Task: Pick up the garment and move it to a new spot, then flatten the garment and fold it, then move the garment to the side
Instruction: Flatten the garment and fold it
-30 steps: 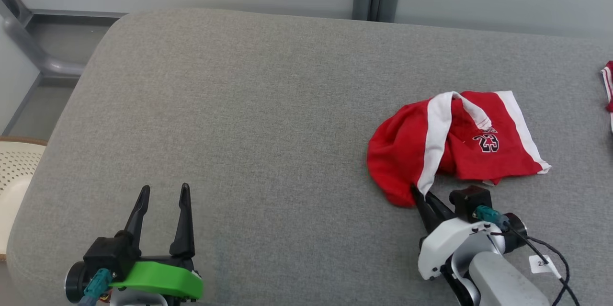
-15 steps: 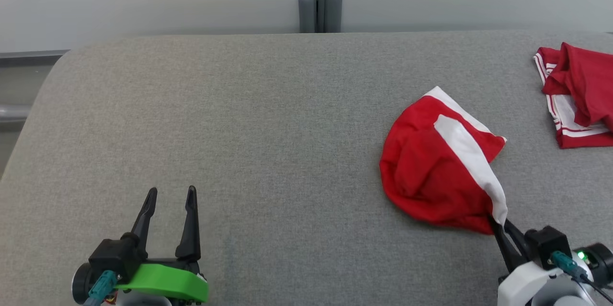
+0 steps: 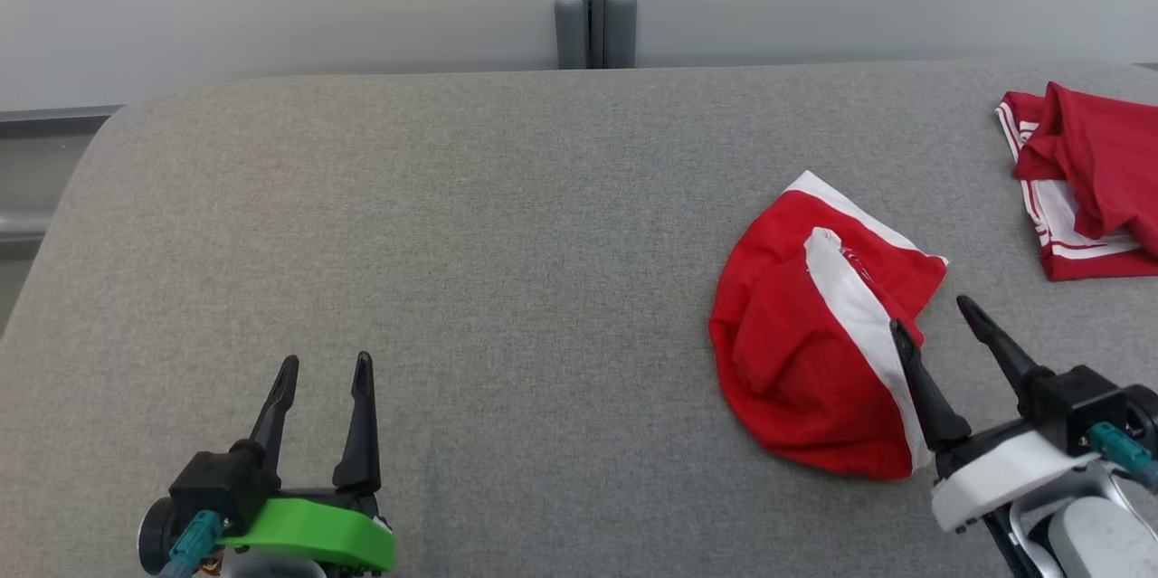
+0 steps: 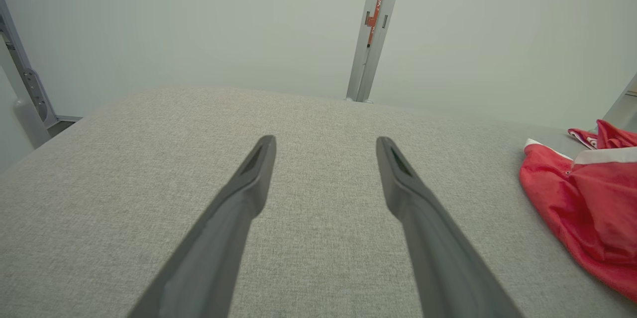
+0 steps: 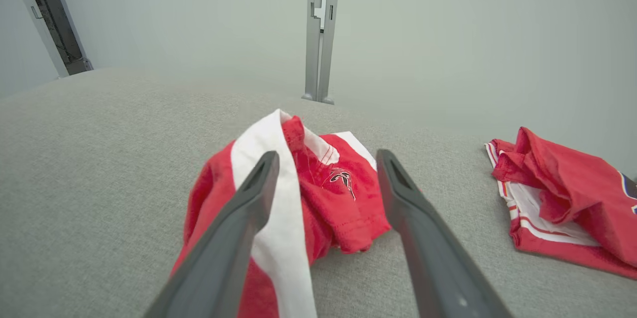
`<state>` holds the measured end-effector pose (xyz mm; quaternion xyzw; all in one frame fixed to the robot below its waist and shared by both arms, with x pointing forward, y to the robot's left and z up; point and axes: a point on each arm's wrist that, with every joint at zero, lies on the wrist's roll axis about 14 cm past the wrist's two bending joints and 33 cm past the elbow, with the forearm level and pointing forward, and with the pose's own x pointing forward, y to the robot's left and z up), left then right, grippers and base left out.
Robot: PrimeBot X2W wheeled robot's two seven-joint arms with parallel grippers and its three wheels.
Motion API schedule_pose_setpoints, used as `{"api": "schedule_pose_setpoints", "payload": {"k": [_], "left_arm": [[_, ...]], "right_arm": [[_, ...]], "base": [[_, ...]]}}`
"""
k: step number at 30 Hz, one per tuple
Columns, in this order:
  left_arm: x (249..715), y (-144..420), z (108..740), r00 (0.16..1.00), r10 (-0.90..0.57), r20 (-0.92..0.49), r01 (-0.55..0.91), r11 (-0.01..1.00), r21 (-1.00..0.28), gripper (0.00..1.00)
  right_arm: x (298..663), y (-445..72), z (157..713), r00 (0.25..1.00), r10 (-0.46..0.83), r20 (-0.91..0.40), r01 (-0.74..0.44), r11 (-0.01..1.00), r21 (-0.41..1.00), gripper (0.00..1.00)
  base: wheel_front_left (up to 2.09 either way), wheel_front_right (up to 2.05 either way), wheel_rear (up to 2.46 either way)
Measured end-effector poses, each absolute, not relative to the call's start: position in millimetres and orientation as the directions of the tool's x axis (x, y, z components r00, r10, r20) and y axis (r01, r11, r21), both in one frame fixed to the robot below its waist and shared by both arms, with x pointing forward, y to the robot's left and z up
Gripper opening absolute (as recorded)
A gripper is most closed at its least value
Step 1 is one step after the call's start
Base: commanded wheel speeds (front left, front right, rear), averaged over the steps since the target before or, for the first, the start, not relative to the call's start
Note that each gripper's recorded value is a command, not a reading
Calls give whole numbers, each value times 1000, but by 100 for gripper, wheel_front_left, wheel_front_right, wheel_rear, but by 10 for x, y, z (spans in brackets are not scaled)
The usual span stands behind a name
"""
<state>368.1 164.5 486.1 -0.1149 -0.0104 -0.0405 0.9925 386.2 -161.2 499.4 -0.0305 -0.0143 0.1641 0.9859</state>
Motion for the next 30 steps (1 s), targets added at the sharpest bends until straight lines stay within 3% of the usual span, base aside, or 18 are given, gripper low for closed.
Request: {"api": "schedule_pose_setpoints", "payload": {"k": [11, 17, 22, 26, 27, 29, 30], "left_arm": [[3674, 1632, 4813, 997, -79, 15, 80, 969, -234, 100], [3681, 1665, 4813, 998, -68, 14, 69, 969, -238, 100], [3646, 1708, 4812, 999, -52, 12, 54, 970, -238, 100], [3630, 1736, 4819, 999, -41, 14, 44, 969, -244, 100], [3630, 1738, 4817, 999, -41, 14, 43, 969, -245, 100], [3634, 1744, 4811, 999, -38, 12, 39, 969, -244, 100], [3637, 1741, 4809, 999, -38, 11, 40, 969, -244, 100]], "right_arm": [[4581, -1328, 5502, 906, 415, 78, -396, 899, -186, 100], [4844, -1122, 5203, 897, 421, -131, -437, 888, -141, 100], [4833, -1120, 4785, 850, 390, -354, -440, 895, -72, 100], [4770, -1125, 4614, 818, 383, -430, -434, 901, -23, 100], [4753, -1122, 4575, 810, 383, -445, -427, 904, 0, 77], [4688, -1138, 4451, 784, 375, -494, -428, 904, 7, 13], [4658, -1137, 4410, 778, 377, -503, -425, 905, 20, 0]], "base": [[0, 0, 0], [0, 0, 0], [0, 0, 0], [0, 0, 0], [0, 0, 0], [0, 0, 0], [0, 0, 0]]}}
